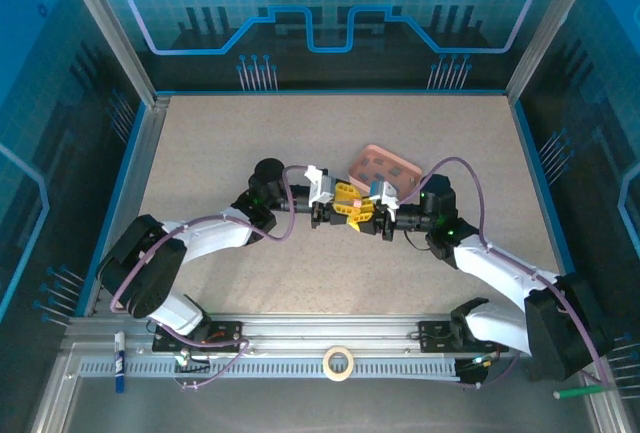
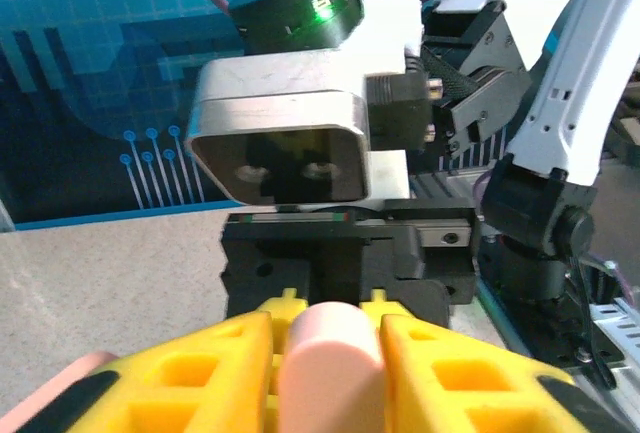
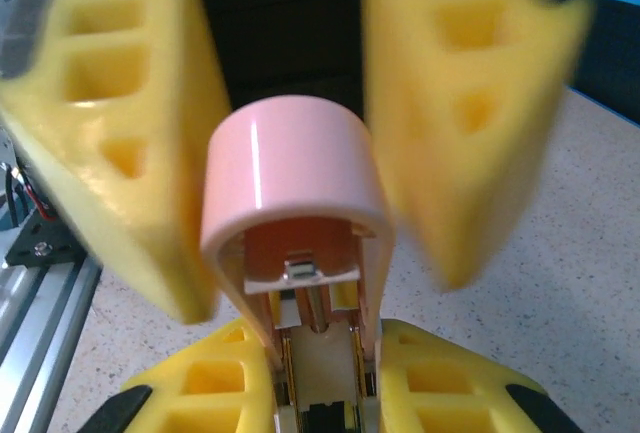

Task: Load the staples into the stapler

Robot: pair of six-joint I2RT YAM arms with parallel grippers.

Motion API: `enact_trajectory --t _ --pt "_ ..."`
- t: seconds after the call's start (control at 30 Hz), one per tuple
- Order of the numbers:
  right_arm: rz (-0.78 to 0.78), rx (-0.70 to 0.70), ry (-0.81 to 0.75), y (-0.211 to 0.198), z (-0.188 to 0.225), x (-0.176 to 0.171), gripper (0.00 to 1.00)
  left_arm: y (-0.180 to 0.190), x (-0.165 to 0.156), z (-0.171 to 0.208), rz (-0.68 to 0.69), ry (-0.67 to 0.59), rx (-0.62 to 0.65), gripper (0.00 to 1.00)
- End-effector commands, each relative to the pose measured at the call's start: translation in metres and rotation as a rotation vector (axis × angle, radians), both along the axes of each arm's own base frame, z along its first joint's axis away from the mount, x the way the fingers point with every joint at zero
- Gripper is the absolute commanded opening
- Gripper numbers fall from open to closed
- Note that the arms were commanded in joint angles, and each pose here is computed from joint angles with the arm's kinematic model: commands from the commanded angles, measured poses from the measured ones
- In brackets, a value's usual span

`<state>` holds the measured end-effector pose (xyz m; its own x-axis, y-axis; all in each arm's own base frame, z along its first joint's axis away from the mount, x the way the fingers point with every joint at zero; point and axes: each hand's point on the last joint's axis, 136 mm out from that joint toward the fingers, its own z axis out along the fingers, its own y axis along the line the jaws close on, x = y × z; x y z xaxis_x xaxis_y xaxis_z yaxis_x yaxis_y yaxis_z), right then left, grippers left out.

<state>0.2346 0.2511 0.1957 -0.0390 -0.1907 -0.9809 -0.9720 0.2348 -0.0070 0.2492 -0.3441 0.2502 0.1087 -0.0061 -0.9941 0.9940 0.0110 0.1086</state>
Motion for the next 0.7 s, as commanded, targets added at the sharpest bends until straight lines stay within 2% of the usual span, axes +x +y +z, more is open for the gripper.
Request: enact_trajectory --t 0.0,0.1,0.23,0.4,0.5,0.67 --pt "-0.004 0.016 -0.018 0.002 0.008 -0.002 0.15 0.009 0.015 0.004 0.089 0.003 -0.034 0.54" --pt "-0.110 -0.011 0.052 -0.005 -0.001 0.009 0.14 0.018 0.034 0.001 0.207 0.062 -0.034 0.69" --pt "-0.311 -0.068 0.217 -0.016 -0.020 0.027 0.16 0.031 0.054 -0.011 0.361 0.144 0.000 0.77" --pt "-0.531 -0.141 0.447 -0.023 -0.050 0.036 0.19 0.053 0.069 -0.030 0.545 0.217 0.058 0.82" --pt "-0.632 -0.187 0.502 -0.023 -0.061 0.037 0.19 0.071 0.076 -0.040 0.667 0.255 0.089 0.84" --pt "-0.775 -0.260 0.617 -0.015 -0.076 0.043 0.20 0.117 0.095 -0.061 0.953 0.387 0.148 0.88"
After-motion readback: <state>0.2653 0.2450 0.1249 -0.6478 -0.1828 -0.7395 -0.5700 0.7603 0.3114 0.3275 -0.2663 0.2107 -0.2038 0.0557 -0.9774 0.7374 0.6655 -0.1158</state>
